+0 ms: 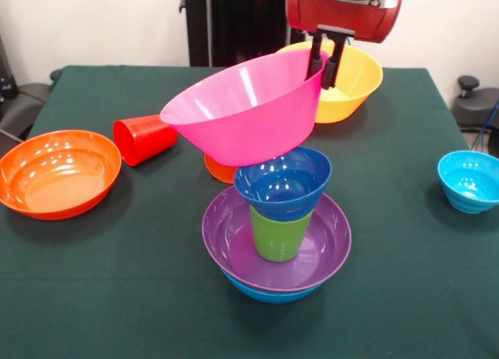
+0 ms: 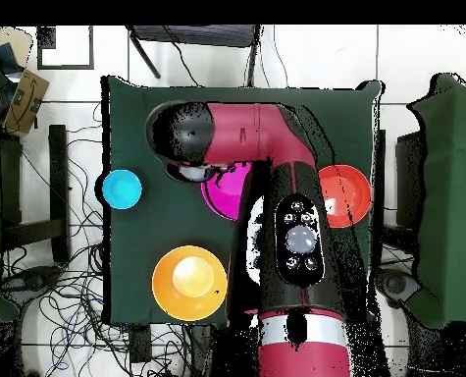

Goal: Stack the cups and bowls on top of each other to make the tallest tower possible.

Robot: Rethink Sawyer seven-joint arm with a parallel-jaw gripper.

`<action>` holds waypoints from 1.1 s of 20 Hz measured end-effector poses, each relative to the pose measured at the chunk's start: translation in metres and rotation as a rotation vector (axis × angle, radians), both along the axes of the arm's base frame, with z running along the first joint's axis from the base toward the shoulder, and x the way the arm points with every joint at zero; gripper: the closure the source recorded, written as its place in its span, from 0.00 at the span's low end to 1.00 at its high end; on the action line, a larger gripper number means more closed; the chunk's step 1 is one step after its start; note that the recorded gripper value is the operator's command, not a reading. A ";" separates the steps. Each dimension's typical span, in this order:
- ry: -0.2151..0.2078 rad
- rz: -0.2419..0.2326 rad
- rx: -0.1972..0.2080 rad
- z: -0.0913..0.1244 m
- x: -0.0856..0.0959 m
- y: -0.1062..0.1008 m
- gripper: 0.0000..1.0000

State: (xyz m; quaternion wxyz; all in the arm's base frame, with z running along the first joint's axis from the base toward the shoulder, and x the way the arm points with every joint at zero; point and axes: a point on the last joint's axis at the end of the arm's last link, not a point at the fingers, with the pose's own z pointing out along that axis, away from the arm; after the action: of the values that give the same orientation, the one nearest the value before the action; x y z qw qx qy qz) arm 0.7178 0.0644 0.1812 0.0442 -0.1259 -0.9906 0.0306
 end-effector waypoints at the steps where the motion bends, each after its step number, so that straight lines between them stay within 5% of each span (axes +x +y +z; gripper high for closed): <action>1: 0.006 0.002 -0.001 0.001 0.001 0.002 1.00; 12: 0.050 0.018 -0.028 0.007 0.008 0.008 1.00; 22: 0.014 0.024 -0.053 0.003 0.031 0.001 1.00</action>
State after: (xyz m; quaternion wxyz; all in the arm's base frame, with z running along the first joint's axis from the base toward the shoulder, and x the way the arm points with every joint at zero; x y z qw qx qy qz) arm 0.7484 0.0651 0.1847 0.0472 -0.1148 -0.9905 0.0585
